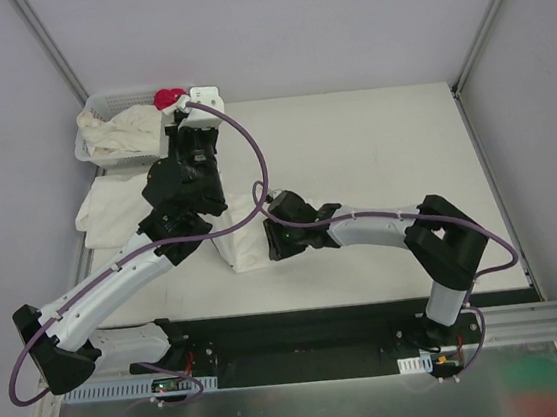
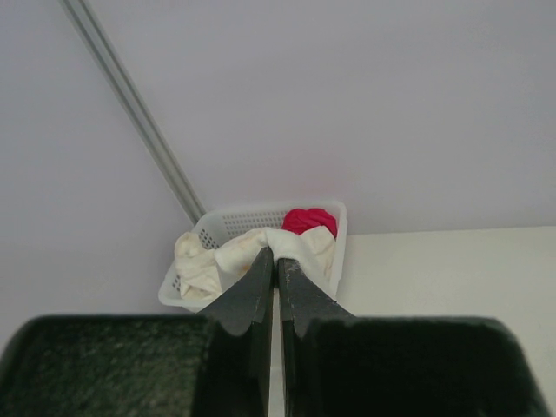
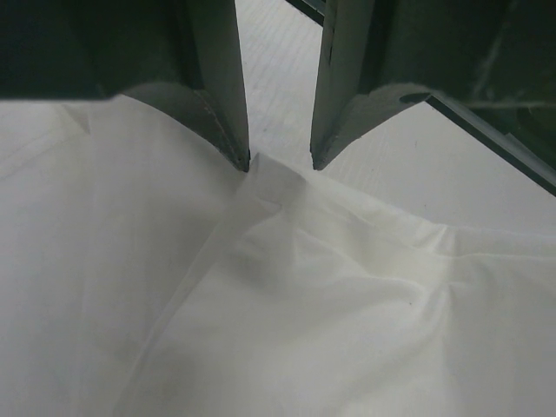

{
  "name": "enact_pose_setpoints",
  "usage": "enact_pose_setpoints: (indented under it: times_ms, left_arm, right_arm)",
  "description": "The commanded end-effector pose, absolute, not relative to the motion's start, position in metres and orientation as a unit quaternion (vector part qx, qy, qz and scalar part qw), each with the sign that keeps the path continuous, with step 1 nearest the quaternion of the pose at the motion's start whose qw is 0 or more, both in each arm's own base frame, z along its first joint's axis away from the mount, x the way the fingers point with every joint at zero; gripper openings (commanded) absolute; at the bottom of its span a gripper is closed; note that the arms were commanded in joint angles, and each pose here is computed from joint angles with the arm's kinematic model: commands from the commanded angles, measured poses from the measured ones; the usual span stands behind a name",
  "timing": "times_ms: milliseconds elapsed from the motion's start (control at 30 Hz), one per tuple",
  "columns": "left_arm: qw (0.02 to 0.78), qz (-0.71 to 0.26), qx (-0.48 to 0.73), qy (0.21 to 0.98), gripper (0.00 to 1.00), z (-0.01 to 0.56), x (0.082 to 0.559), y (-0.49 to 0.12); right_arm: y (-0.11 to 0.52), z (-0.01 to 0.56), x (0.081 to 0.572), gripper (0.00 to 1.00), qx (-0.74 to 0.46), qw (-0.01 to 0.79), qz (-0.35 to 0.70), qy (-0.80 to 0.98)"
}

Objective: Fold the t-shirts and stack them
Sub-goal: Flatten out the tshirt

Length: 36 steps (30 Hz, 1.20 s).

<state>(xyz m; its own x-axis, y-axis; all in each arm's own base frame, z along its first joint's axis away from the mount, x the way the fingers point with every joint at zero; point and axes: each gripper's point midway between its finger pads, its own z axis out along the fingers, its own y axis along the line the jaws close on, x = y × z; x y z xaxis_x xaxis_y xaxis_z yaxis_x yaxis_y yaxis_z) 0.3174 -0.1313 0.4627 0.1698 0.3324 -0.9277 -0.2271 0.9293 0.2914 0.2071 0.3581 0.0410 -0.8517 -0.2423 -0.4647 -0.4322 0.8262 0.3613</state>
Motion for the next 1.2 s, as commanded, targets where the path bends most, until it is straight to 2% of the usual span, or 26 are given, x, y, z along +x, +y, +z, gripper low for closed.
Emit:
enact_pose_setpoints:
  times_ms: [0,300,600,1167]
  left_arm:
    - [0.782,0.164,0.015,0.601,0.00,0.480,0.310,-0.126]
    - [0.783,0.164,0.016,0.599,0.00,0.482,0.309,-0.125]
    - [0.783,0.166,0.020,0.599,0.00,0.481,0.309,-0.126]
    - [0.784,0.165,0.020,0.597,0.00,0.480,0.309,-0.125]
  right_arm:
    - [0.370,0.051,0.221,0.37,-0.181,0.222,0.242,0.927]
    - [0.368,0.046,0.229,0.37,-0.175,0.221,0.237,0.929]
    - [0.365,0.037,0.238,0.25,-0.168,0.220,0.229,0.933]
    - [0.370,0.035,0.241,0.25,-0.162,0.219,0.232,0.934]
